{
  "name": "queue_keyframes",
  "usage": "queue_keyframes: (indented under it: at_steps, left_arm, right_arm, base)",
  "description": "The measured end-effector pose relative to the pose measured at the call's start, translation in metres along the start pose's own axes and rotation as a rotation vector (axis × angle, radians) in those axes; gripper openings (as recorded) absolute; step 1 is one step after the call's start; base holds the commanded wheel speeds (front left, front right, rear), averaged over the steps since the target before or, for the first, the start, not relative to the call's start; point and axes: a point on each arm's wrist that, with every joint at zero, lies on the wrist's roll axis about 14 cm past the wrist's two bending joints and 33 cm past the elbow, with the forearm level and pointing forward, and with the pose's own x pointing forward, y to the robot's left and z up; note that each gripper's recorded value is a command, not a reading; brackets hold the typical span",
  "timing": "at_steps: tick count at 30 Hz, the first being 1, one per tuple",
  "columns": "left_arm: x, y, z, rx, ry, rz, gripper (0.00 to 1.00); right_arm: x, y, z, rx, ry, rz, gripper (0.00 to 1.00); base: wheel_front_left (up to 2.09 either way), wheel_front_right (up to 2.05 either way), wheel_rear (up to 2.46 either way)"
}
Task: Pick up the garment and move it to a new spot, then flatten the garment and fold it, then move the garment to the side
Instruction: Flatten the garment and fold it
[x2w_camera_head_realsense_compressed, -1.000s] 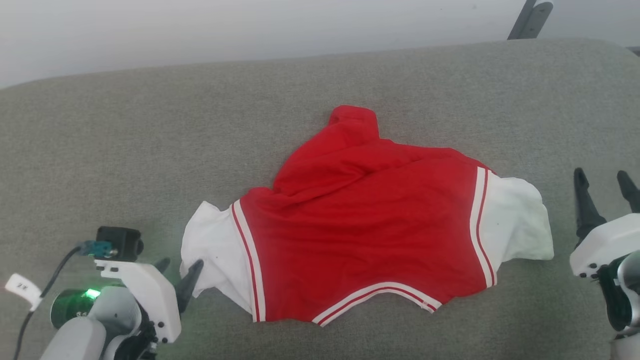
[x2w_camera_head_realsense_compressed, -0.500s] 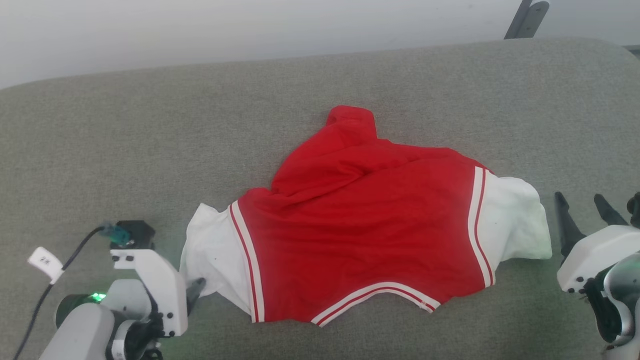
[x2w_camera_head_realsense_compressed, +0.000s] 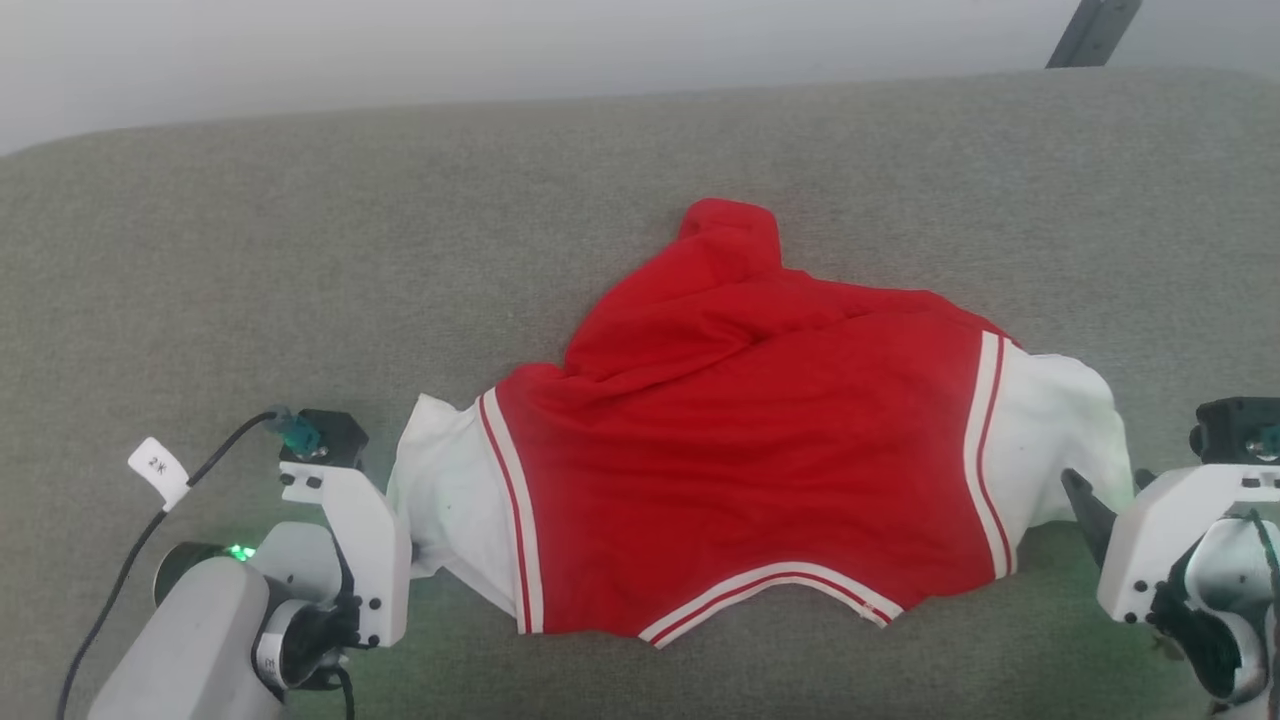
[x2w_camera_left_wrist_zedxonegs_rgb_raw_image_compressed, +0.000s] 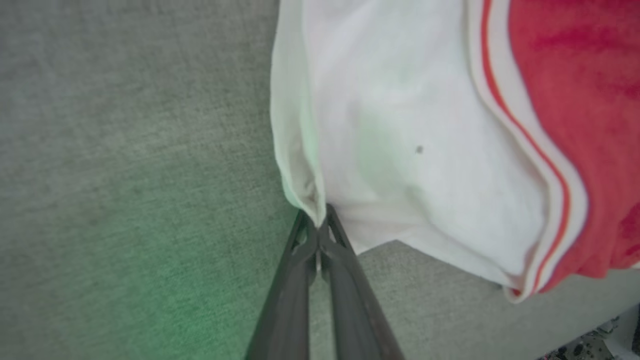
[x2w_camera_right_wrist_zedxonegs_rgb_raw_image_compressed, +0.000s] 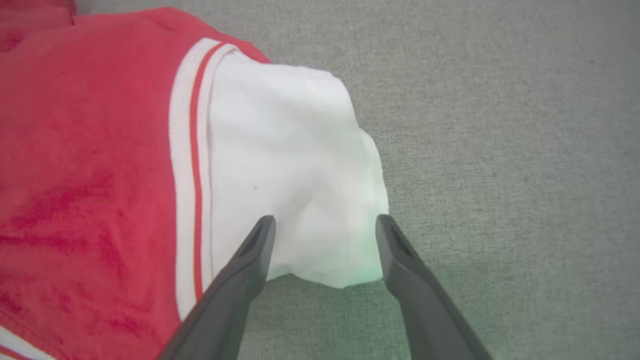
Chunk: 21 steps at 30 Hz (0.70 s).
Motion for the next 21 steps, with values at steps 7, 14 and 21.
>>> queue_keyframes:
  at_steps: [7,14,21]
  left_arm:
    - [0.003,0.004,0.001,-0.015,-0.013,-0.004,0.00]
    - [0.005,0.010,0.005,-0.051,-0.033,-0.012,0.00]
    - [0.006,0.015,0.005,-0.084,-0.050,-0.017,0.00]
  right_arm:
    - [0.012,-0.007,-0.011,-0.028,0.147,-0.004,1.00]
    - [0.024,-0.015,-0.021,-0.021,0.282,-0.004,1.00]
    - [0.031,-0.012,-0.038,-0.036,0.427,0.014,0.00]
  base:
    - [0.00,0.00,0.00]
    - [0.00,0.00,0.00]
    - [0.00,0.00,0.00]
